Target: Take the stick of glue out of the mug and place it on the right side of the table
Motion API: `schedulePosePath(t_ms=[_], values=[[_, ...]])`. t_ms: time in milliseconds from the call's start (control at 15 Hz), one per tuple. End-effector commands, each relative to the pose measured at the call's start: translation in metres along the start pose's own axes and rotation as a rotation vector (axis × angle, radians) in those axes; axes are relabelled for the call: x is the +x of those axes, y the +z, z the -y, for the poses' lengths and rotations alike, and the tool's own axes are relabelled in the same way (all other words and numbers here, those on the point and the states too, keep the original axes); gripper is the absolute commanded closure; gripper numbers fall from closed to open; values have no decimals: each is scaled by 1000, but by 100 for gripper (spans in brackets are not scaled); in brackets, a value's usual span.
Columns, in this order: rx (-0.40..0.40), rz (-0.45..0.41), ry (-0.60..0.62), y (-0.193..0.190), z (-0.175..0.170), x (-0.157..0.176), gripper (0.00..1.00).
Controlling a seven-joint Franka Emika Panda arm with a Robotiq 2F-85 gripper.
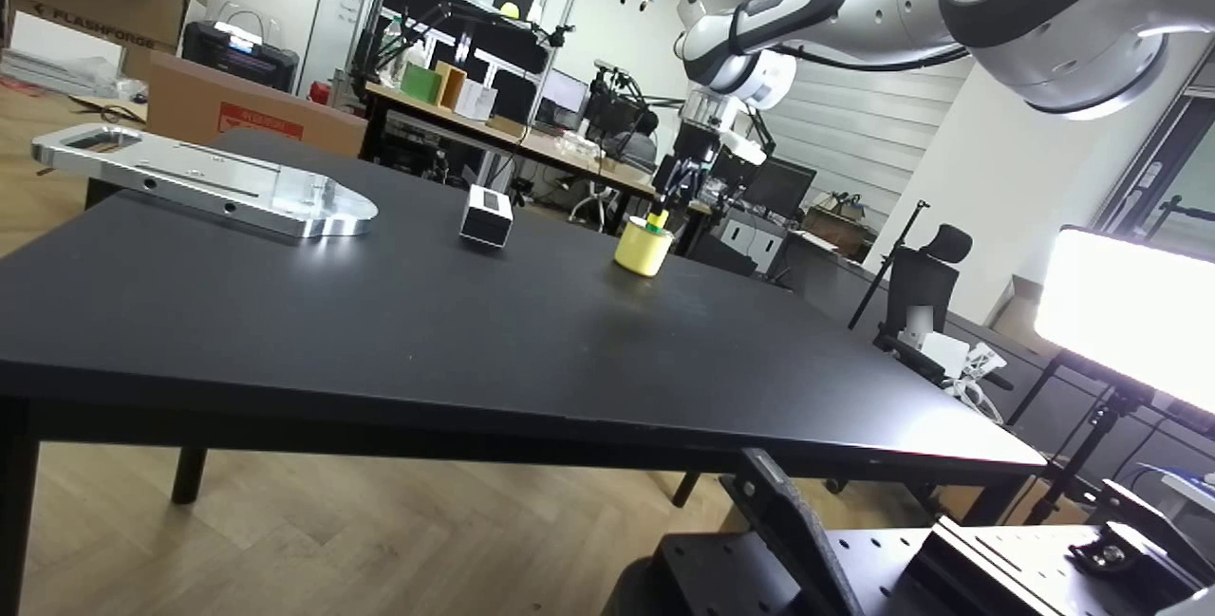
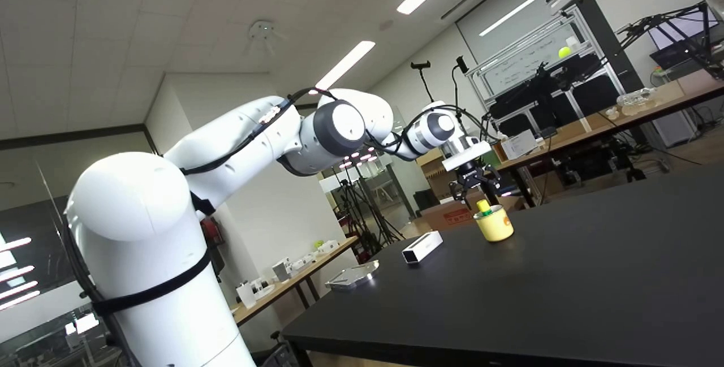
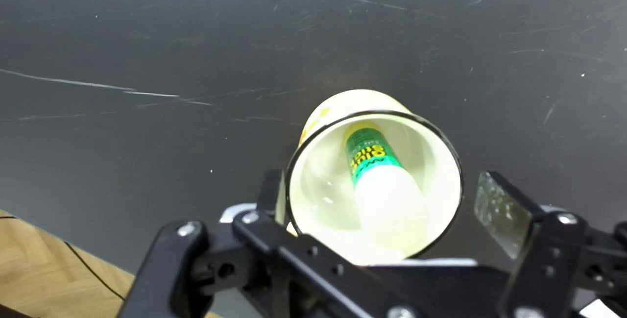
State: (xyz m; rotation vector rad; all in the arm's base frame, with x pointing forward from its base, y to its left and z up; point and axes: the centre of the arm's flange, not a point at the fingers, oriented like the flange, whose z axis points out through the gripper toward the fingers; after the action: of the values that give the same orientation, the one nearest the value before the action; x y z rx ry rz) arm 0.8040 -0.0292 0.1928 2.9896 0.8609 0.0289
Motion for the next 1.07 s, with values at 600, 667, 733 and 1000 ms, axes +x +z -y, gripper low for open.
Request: schedulePosePath(t_ms=[600, 667, 733, 1000], values=[[-2, -60, -16, 9, -11, 32, 44], [4, -54, -12, 9, -12, 32, 51], [8, -45, -7, 10, -12, 32, 59], [55, 53, 25, 9, -14, 26, 86]])
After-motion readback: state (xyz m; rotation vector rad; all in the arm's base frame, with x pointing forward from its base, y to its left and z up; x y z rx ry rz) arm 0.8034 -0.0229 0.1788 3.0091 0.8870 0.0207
